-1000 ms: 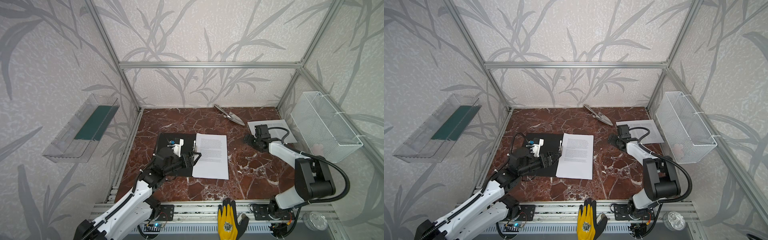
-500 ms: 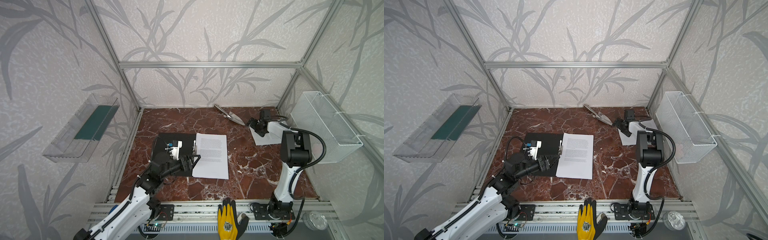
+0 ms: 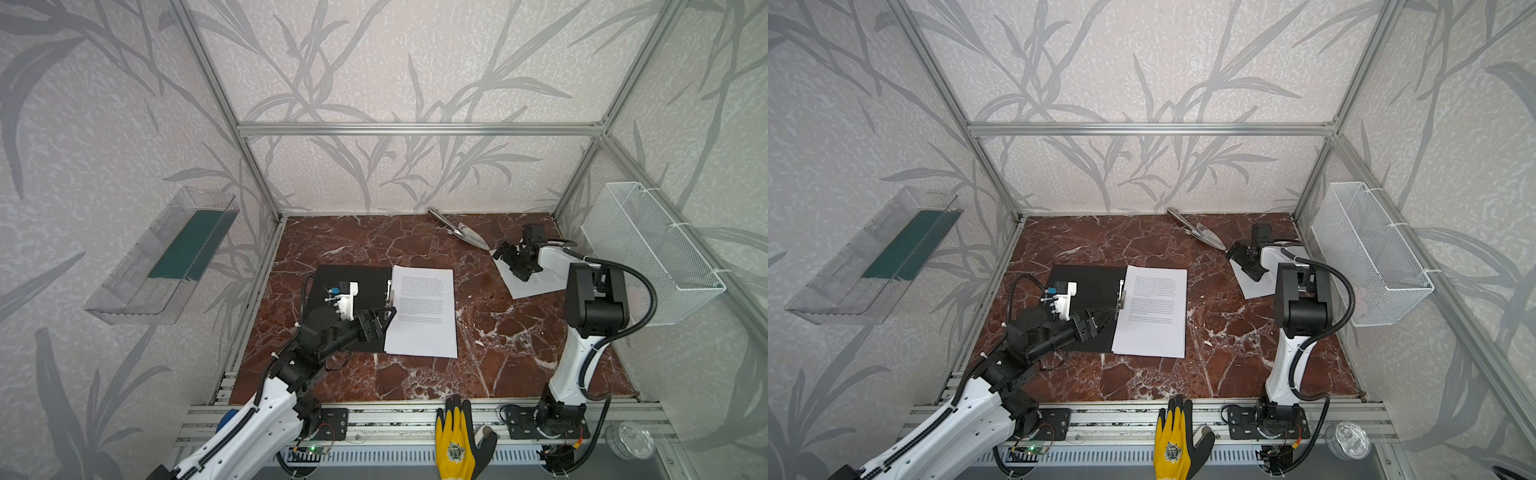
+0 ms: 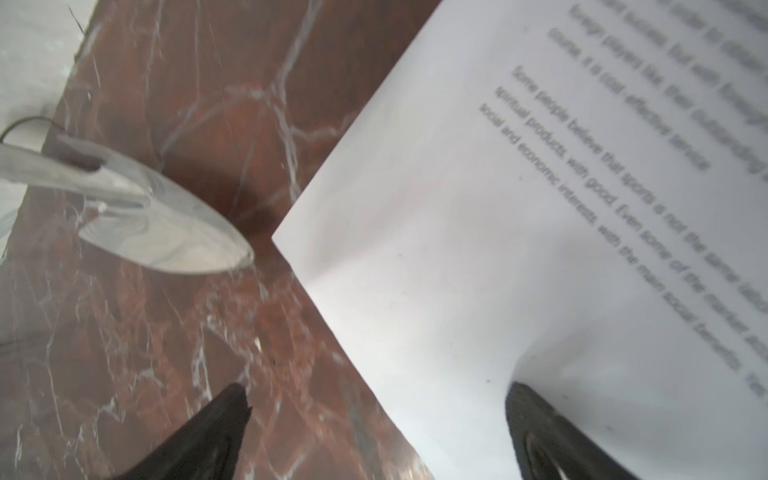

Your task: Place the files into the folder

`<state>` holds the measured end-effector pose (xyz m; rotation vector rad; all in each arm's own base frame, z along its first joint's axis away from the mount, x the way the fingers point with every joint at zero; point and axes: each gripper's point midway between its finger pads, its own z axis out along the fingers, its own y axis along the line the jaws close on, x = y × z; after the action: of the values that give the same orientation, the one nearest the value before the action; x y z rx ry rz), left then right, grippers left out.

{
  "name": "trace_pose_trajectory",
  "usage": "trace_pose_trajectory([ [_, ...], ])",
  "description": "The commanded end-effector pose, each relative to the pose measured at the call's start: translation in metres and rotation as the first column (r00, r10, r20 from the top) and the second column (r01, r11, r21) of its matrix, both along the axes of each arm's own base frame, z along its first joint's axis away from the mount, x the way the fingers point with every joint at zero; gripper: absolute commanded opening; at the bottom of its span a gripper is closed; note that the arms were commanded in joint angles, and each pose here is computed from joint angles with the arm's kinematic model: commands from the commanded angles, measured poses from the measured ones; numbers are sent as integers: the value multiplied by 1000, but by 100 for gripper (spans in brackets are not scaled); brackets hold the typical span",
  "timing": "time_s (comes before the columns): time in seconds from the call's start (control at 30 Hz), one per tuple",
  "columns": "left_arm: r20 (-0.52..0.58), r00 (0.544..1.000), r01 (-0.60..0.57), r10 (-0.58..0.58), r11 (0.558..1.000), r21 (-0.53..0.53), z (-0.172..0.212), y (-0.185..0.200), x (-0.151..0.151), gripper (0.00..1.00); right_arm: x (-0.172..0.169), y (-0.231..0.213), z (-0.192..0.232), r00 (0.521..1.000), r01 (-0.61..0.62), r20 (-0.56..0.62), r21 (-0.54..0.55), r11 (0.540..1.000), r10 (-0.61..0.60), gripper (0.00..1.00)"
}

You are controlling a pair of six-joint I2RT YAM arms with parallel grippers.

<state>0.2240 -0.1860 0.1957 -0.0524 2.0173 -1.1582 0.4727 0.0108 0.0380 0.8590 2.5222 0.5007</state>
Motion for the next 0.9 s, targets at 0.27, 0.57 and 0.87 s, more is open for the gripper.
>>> trace_pose_trajectory([
  [0.27, -41, 993, -110, 109, 994, -14, -7, 13, 9, 99, -135, 60, -15, 999, -45, -1, 195, 980, 46, 95],
  [0.57, -147, 988, 47, -56, 997, -63, -7, -27, 16, 98, -226, 83, -3, 983, -181, 4, 55, 982, 181, 95],
  [0.87, -206, 932, 316, -299, 947, 56, -15, -116, 2, 95, -200, 28, 76, 969, -37, 243, 6, 999, 35, 99],
])
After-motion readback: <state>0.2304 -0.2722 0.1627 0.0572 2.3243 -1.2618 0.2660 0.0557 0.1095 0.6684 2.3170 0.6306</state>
